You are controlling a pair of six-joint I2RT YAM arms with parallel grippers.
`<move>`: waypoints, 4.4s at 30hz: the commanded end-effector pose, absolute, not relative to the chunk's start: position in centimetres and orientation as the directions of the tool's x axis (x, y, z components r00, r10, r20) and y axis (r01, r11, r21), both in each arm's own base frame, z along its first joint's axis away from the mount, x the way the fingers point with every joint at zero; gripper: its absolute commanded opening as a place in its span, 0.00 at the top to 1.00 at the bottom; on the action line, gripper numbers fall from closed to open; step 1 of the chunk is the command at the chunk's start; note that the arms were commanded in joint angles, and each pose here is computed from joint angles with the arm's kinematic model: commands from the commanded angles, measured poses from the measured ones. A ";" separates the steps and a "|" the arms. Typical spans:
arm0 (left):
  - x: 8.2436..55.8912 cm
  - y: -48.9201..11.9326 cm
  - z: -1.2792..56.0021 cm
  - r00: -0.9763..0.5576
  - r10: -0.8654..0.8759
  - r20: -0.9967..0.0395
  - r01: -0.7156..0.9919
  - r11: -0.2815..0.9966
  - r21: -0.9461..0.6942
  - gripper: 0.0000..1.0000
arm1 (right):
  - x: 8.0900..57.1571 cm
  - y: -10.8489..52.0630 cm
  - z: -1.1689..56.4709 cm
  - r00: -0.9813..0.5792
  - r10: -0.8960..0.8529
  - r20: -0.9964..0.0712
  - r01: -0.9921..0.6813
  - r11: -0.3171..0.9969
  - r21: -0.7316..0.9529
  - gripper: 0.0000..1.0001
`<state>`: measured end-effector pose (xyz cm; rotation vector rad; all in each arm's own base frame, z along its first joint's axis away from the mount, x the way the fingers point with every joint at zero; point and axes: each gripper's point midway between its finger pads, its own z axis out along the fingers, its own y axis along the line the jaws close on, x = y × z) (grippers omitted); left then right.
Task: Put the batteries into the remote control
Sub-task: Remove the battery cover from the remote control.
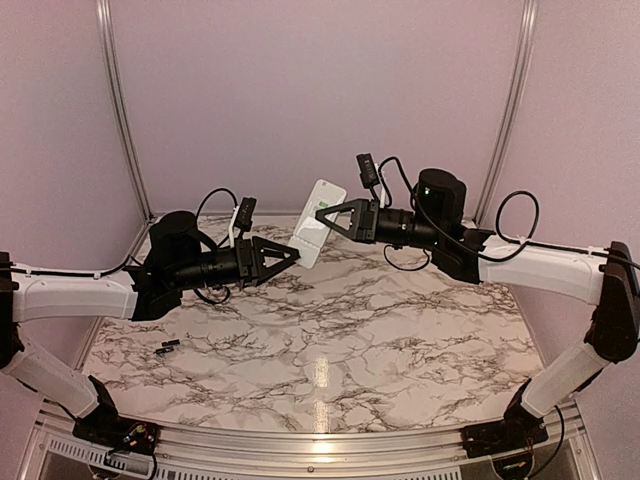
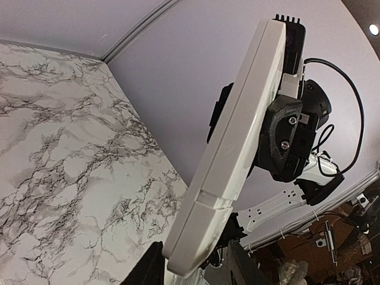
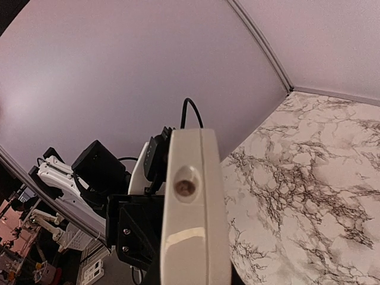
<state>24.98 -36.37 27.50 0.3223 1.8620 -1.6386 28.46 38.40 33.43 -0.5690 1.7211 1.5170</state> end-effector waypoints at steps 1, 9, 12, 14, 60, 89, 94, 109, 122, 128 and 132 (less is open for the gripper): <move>25.4 -36.2 26.7 -0.779 -0.214 -0.590 0.549 0.221 -0.806 0.62 | 28.7 37.9 35.4 -0.576 0.187 -0.796 -0.772 0.195 0.605 1.00; 25.6 -36.1 26.3 -0.781 -0.218 -0.585 0.537 0.243 -0.808 0.74 | 28.7 37.7 35.7 -0.569 0.195 -0.799 -0.775 0.197 0.600 1.00; 25.7 -36.1 26.1 -0.785 -0.218 -0.580 0.529 0.252 -0.810 0.76 | 28.9 37.5 35.7 -0.563 0.200 -0.802 -0.774 0.213 0.596 1.00; 25.7 -36.1 26.0 -0.784 -0.217 -0.582 0.532 0.251 -0.809 0.75 | 29.0 37.3 35.8 -0.555 0.205 -0.806 -0.774 0.227 0.591 1.00; 26.2 -36.1 27.0 -0.754 -0.250 -0.608 0.567 0.221 -0.794 0.45 | 28.8 37.1 35.1 -0.589 0.185 -0.786 -0.771 0.160 0.616 1.00; 24.9 -36.1 29.6 -0.747 -0.250 -0.616 0.605 0.131 -0.786 0.70 | 28.9 38.2 34.6 -0.528 0.155 -0.835 -0.800 0.237 0.551 1.00; 24.7 -36.1 29.6 -0.750 -0.244 -0.615 0.606 0.119 -0.786 0.63 | 29.0 38.1 34.6 -0.518 0.154 -0.841 -0.801 0.259 0.540 1.00; 24.8 -36.3 29.1 -0.764 -0.234 -0.601 0.589 0.128 -0.798 0.56 | 29.3 37.9 34.7 -0.505 0.165 -0.847 -0.802 0.273 0.531 1.00; 24.6 -36.8 29.1 -0.776 -0.214 -0.593 0.584 0.110 -0.804 0.47 | 29.3 38.1 35.2 -0.503 0.177 -0.846 -0.807 0.255 0.533 1.00; 24.3 -37.1 29.2 -0.778 -0.203 -0.594 0.588 0.098 -0.803 0.45 | 29.4 38.2 35.2 -0.502 0.177 -0.847 -0.806 0.259 0.532 1.00; 24.3 -37.0 29.5 -0.775 -0.206 -0.598 0.593 0.092 -0.800 0.57 | 29.5 38.2 35.0 -0.504 0.173 -0.846 -0.805 0.260 0.533 1.00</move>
